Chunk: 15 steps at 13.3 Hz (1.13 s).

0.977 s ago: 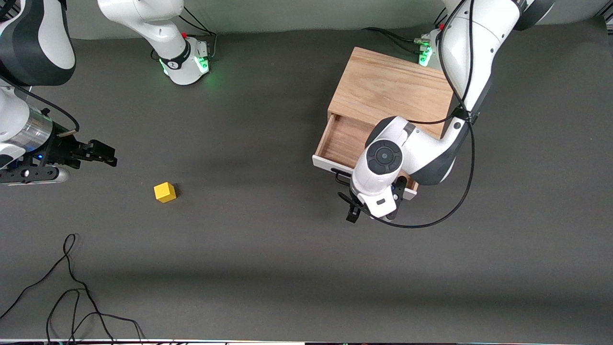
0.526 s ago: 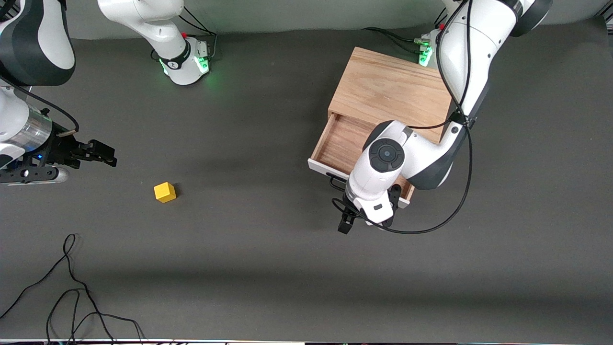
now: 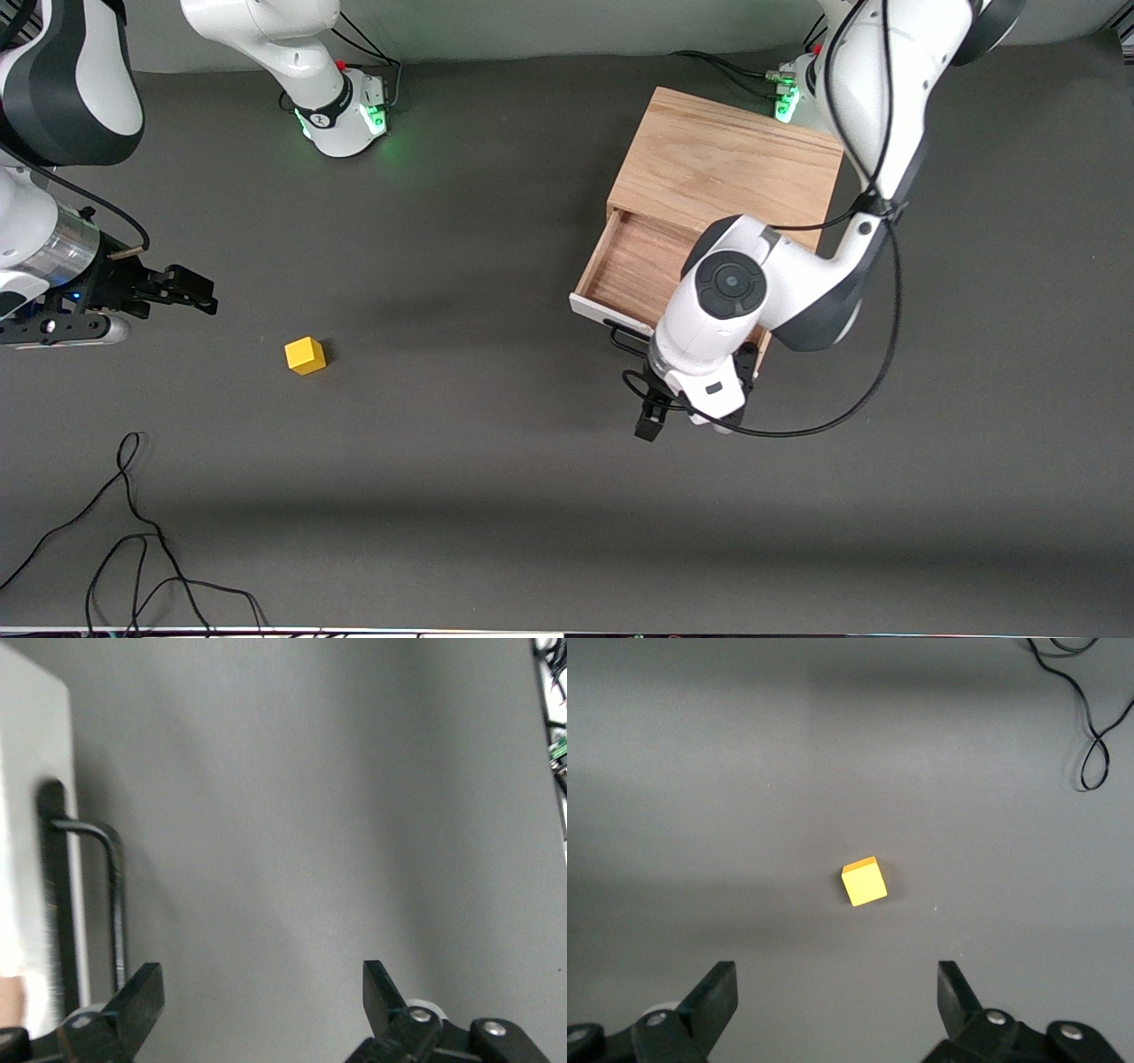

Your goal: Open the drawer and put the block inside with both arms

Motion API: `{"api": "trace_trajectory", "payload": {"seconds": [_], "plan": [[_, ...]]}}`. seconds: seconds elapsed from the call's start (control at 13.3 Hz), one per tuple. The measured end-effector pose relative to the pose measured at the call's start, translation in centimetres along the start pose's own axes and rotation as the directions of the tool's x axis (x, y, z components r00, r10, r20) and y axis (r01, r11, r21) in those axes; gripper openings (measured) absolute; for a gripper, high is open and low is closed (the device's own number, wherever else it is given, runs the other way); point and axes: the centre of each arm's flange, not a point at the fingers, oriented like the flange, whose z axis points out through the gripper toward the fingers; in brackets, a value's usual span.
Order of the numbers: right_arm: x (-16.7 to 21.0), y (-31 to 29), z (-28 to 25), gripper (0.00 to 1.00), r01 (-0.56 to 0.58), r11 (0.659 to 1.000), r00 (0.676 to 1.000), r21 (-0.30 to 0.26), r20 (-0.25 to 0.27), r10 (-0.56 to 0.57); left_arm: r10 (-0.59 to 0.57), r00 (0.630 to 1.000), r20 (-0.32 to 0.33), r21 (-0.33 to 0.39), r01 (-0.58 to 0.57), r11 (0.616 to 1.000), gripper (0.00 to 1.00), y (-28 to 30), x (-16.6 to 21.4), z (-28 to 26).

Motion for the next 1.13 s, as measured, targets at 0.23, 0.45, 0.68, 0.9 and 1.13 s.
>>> {"api": "trace_trajectory", "payload": {"seconds": [0.23, 0.45, 0.68, 0.9, 1.13], "plan": [[-0.1, 0.0, 0.7, 1.00, 0.000, 1.000, 1.000, 0.000, 0.011, 0.000, 0.106, 0.994, 0.000, 0.047, -0.106, 0.993, 1.00, -0.4, 3.7, -6.3], [-0.2, 0.0, 4.5, 1.00, 0.000, 1.000, 1.000, 0.000, 0.000, 0.000, 0.251, 0.966, 0.062, 0.126, -0.257, 0.958, 1.00, -2.8, 9.8, -13.4], [-0.9, 0.0, 10.3, 1.00, 0.004, 1.000, 1.000, -0.001, -0.029, -0.004, 0.399, 0.910, 0.113, 0.187, -0.414, 0.891, 1.00, -6.2, 15.8, -19.1], [-1.4, 0.3, 15.3, 1.00, 0.056, 0.998, 0.995, -0.007, -0.081, -0.057, 0.525, 0.837, 0.156, 0.200, -0.547, 0.813, 1.00, -8.9, 20.2, -22.3], [-2.2, 0.5, 20.9, 1.00, 0.069, 0.998, 0.992, -0.014, -0.102, -0.070, 0.647, 0.736, 0.202, 0.193, -0.677, 0.710, 1.00, -11.1, 23.3, -23.7]]}}
